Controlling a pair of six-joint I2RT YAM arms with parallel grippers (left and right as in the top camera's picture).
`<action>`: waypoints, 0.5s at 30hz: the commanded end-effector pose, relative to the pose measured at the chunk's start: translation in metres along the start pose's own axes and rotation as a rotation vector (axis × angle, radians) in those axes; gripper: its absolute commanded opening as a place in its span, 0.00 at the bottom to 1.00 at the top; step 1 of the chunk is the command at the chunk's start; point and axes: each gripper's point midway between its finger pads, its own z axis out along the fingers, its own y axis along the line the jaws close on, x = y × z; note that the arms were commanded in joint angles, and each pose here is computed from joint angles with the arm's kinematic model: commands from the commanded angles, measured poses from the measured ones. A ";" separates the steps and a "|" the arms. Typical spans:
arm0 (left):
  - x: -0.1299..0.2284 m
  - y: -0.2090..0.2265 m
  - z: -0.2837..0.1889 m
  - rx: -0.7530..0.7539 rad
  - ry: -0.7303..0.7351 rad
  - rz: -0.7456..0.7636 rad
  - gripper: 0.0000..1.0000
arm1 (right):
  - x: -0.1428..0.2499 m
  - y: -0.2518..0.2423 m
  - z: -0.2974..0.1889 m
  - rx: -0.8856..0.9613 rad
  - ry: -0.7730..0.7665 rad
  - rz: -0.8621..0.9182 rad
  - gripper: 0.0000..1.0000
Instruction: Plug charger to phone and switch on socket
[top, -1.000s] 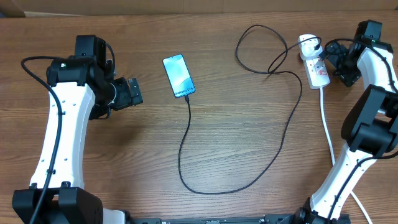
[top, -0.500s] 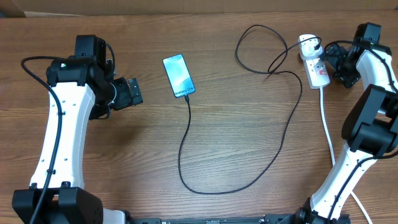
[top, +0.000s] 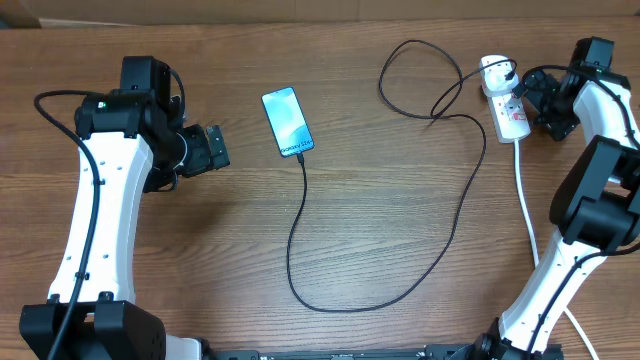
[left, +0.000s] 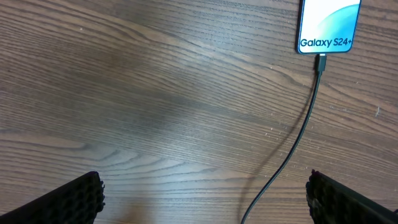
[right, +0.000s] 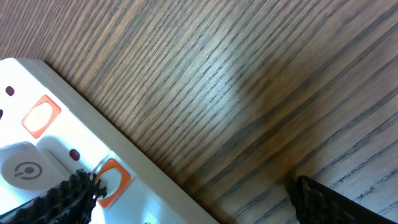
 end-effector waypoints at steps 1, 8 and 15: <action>0.001 0.004 0.002 -0.010 0.003 -0.016 1.00 | 0.010 0.004 0.004 -0.010 0.029 -0.013 1.00; 0.001 0.004 0.002 -0.010 0.003 -0.016 1.00 | 0.010 -0.003 0.004 0.025 0.026 -0.012 1.00; 0.001 0.004 0.002 -0.010 0.003 -0.016 1.00 | 0.008 -0.003 0.004 0.028 0.014 -0.012 1.00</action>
